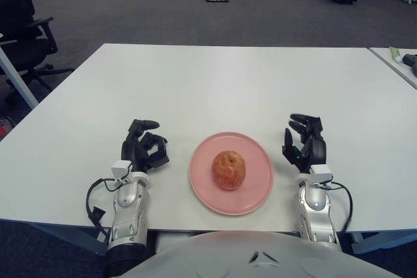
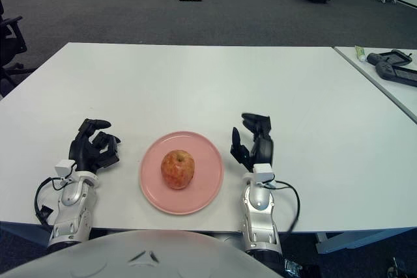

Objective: Put the apple into the plate.

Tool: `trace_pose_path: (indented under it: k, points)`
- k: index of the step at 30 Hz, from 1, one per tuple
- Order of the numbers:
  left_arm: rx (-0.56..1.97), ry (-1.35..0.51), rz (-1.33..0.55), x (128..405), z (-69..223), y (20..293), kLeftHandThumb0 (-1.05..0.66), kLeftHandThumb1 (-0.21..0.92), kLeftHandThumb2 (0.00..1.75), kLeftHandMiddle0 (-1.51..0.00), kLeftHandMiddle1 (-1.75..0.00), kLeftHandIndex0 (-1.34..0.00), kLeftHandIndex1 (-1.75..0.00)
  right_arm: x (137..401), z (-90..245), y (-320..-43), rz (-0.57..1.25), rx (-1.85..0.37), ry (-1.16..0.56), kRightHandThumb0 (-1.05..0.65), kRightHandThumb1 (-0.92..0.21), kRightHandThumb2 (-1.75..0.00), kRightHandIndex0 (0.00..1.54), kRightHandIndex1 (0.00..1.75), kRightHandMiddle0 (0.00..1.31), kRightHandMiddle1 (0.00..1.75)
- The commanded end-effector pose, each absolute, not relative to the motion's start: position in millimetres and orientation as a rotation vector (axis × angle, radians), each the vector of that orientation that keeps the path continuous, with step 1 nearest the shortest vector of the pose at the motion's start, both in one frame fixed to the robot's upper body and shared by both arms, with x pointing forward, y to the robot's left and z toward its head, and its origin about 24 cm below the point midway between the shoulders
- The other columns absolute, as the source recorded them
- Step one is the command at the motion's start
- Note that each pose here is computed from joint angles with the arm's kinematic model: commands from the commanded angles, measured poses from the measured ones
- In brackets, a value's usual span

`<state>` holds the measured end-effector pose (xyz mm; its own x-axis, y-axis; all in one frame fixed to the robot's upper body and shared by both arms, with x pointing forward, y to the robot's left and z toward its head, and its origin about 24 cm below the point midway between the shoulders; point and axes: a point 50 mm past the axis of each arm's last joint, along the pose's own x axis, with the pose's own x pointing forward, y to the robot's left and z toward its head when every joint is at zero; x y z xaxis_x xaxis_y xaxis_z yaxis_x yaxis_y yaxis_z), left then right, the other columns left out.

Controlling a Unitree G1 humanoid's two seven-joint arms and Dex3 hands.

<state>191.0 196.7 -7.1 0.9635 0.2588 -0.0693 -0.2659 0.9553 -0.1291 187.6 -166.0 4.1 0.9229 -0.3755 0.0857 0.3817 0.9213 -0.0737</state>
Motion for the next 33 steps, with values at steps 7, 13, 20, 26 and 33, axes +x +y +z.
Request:
trace_pose_path:
  k: [7,13,20,26,33]
  points:
    - [-0.146,0.075,0.263,190.9,-10.6,195.6,-0.01,0.23,1.43,-0.67,-1.75,-0.45,-1.75,189.1,-4.7,-164.1,-0.421,-0.116,-0.066,-0.38,-0.71,-0.82,0.61,1.73,0.32,1.75]
    - [-0.145,0.076,0.265,191.5,-10.7,195.0,-0.01,0.28,1.38,-0.63,-1.75,-0.41,-1.75,186.1,-8.9,-161.3,-0.416,-0.11,-0.066,-0.38,-0.68,-0.85,0.69,1.74,0.34,1.75]
    - [-0.173,0.065,0.256,192.4,-10.4,194.3,-0.01,0.31,1.34,-0.61,-1.75,-0.39,-1.75,181.6,-13.5,-161.1,-0.431,-0.087,-0.046,-0.39,-0.67,-0.87,0.74,1.75,0.35,1.75]
    - [-0.175,0.062,0.255,192.8,-10.4,194.5,-0.01,0.29,1.37,-0.63,-1.75,-0.4,-1.75,178.6,-16.3,-163.4,-0.474,-0.079,-0.017,-0.39,-0.66,-0.88,0.73,1.75,0.35,1.75]
    - [-0.162,0.065,0.258,192.7,-10.0,194.3,-0.01,0.28,1.38,-0.63,-1.75,-0.41,-1.75,176.3,-16.5,-164.7,-0.483,-0.071,-0.002,-0.39,-0.65,-0.89,0.7,1.75,0.36,1.75]
